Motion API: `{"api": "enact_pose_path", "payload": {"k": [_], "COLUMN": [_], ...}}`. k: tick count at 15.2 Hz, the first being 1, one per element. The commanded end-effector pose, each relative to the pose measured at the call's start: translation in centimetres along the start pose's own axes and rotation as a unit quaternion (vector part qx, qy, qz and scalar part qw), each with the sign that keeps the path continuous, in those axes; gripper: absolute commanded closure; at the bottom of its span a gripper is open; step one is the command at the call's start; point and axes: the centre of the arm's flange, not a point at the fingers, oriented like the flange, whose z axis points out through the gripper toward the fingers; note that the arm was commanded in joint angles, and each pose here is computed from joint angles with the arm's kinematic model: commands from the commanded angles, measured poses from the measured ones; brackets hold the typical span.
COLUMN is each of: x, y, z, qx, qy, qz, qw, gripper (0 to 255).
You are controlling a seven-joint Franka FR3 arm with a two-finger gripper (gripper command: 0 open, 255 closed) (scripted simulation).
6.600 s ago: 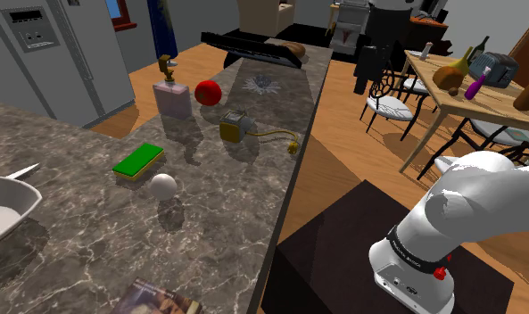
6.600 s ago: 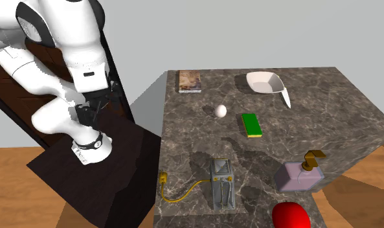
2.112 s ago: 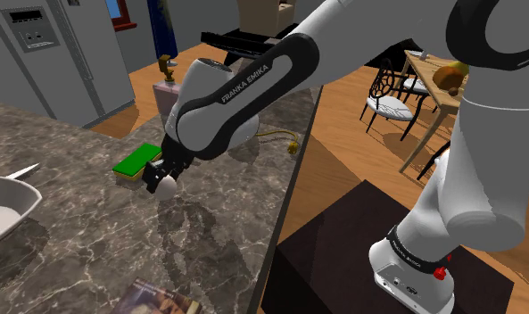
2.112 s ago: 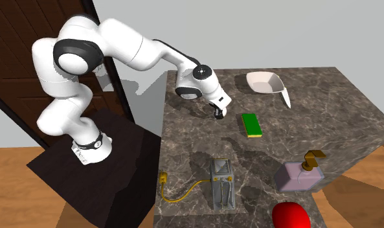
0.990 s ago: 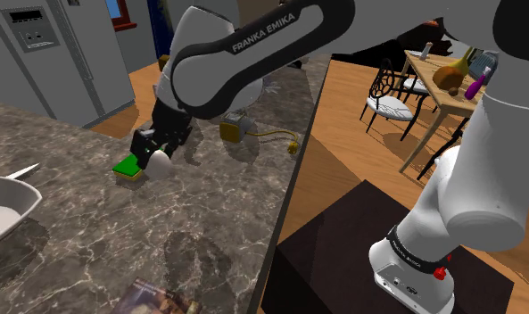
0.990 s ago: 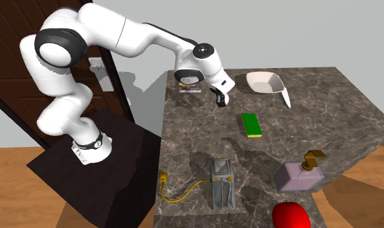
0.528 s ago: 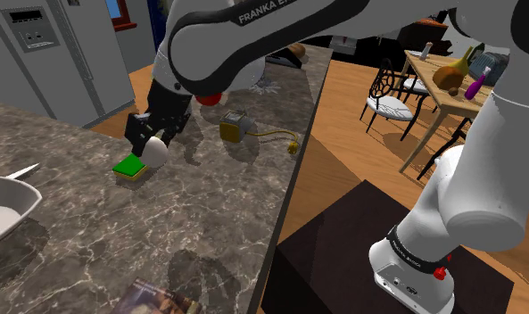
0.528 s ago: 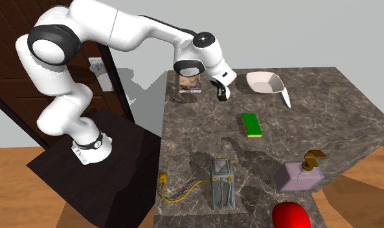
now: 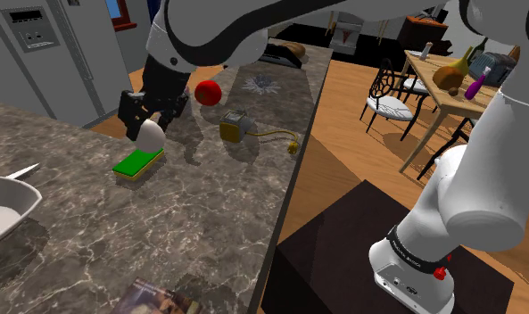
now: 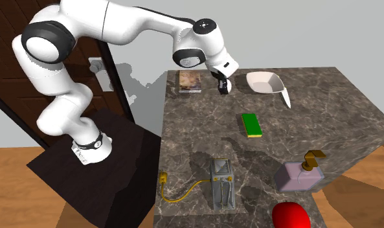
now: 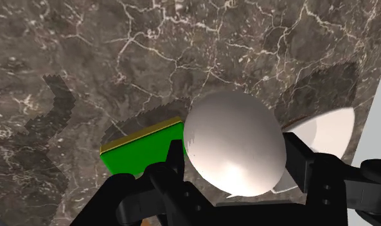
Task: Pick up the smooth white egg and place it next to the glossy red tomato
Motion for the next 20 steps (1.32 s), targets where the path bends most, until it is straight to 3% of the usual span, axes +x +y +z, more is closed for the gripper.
{"api": "enact_pose_path", "payload": {"k": [1,20], "x": [0.3,10.2], "y": [-0.4,20.6], "z": [-0.9,-5.8], "qx": [0.000,0.000], "qy": [0.000,0.000], "qz": [0.000,0.000], "qw": [1.0000,1.0000], "gripper": [255,255]}}
